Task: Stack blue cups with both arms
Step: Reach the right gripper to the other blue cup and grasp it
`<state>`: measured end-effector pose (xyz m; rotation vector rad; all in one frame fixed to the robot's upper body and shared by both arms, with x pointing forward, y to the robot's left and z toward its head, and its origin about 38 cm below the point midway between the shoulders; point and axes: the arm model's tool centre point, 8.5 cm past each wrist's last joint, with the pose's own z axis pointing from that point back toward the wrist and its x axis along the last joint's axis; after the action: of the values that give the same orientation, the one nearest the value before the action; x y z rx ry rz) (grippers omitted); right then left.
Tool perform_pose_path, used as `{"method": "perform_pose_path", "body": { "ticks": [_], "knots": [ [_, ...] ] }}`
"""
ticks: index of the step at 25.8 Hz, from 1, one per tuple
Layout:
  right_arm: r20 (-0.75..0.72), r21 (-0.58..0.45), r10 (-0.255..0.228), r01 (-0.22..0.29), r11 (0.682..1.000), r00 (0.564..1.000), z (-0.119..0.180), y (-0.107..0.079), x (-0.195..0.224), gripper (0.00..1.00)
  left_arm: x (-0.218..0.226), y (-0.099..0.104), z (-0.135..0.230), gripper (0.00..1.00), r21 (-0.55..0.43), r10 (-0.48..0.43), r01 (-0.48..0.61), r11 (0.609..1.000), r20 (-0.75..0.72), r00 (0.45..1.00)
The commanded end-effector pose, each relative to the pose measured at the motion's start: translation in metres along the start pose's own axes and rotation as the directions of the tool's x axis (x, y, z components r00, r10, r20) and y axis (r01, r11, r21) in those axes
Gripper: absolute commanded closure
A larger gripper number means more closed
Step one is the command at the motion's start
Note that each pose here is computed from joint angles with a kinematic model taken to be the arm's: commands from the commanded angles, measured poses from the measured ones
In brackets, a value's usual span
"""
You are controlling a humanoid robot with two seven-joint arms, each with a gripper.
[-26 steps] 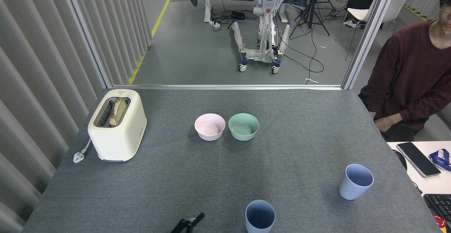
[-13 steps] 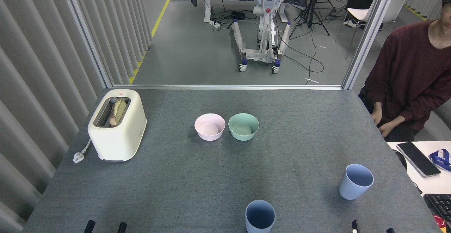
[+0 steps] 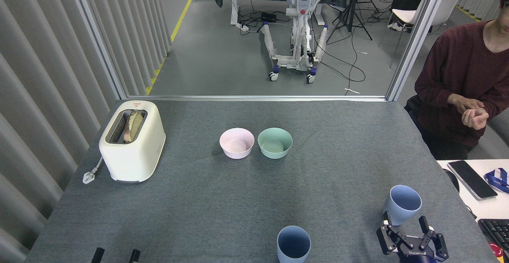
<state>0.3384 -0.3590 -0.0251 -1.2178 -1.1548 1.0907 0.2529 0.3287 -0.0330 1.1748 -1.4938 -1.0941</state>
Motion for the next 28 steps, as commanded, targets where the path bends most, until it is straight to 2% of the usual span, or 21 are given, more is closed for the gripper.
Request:
{"method": "perform_pose_path", "body": {
  "ticks": [1, 12, 14, 19, 21, 22, 23, 24, 25, 26, 28],
  "knots": [
    [0.017, 0.003, 0.009, -0.009, 1.0, 1.0, -0.012, 0.001, 0.006, 0.0, -0.002, 0.0, 0.0, 0.0, -0.001, -0.003, 0.003, 1.0, -0.001, 1.0],
    [0.0, 0.022, 0.005, -0.005, 1.0, 1.0, -0.039, 0.001, -0.002, 0.0, -0.012, 0.007, -0.004, 0.0, 0.004, -0.032, 0.032, 0.999, 0.013, 0.999],
    [-0.007, 0.01, 0.014, -0.014, 1.0, 1.0, -0.045, -0.003, -0.009, 0.0, -0.012, 0.007, -0.004, 0.0, 0.004, -0.031, 0.031, 1.0, 0.013, 0.999],
    [-0.022, 0.039, 0.001, -0.001, 0.999, 1.0, -0.059, 0.001, -0.01, 0.0, -0.013, 0.007, -0.004, 0.0, 0.002, -0.033, 0.033, 0.999, 0.014, 0.999],
    [-0.018, 0.044, 0.025, -0.024, 0.999, 1.0, -0.06, 0.003, -0.009, 0.01, -0.012, 0.007, -0.008, 0.0, 0.007, -0.034, 0.034, 0.999, 0.017, 0.999],
    [-0.009, 0.045, 0.033, -0.033, 0.998, 0.999, -0.059, 0.004, -0.007, 0.16, -0.012, 0.008, -0.01, 0.0, 0.011, -0.036, 0.036, 0.999, 0.019, 0.999],
    [-0.002, 0.04, 0.034, -0.034, 0.999, 0.999, -0.059, 0.004, -0.005, 0.4, -0.013, 0.008, -0.01, 0.0, 0.009, -0.037, 0.037, 0.999, 0.019, 0.999],
    [0.005, 0.029, 0.035, -0.035, 0.999, 0.999, -0.057, 0.004, -0.004, 0.56, -0.013, 0.007, -0.01, 0.0, 0.008, -0.039, 0.038, 0.999, 0.017, 0.999],
    [0.021, 0.015, 0.037, -0.037, 0.999, 0.999, -0.057, 0.003, 0.0, 0.66, -0.013, 0.007, -0.01, 0.0, 0.008, -0.038, 0.038, 0.999, 0.018, 0.999],
    [0.05, -0.006, 0.035, -0.035, 0.999, 0.998, -0.058, 0.0, 0.009, 0.7, -0.013, 0.008, -0.011, 0.0, 0.009, -0.039, 0.039, 0.999, 0.018, 0.999],
    [0.177, -0.093, 0.063, -0.047, 0.995, 0.982, -0.052, -0.018, 0.039, 0.74, -0.013, 0.008, -0.011, 0.0, 0.009, -0.039, 0.039, 0.999, 0.018, 0.999]
  ]
}}
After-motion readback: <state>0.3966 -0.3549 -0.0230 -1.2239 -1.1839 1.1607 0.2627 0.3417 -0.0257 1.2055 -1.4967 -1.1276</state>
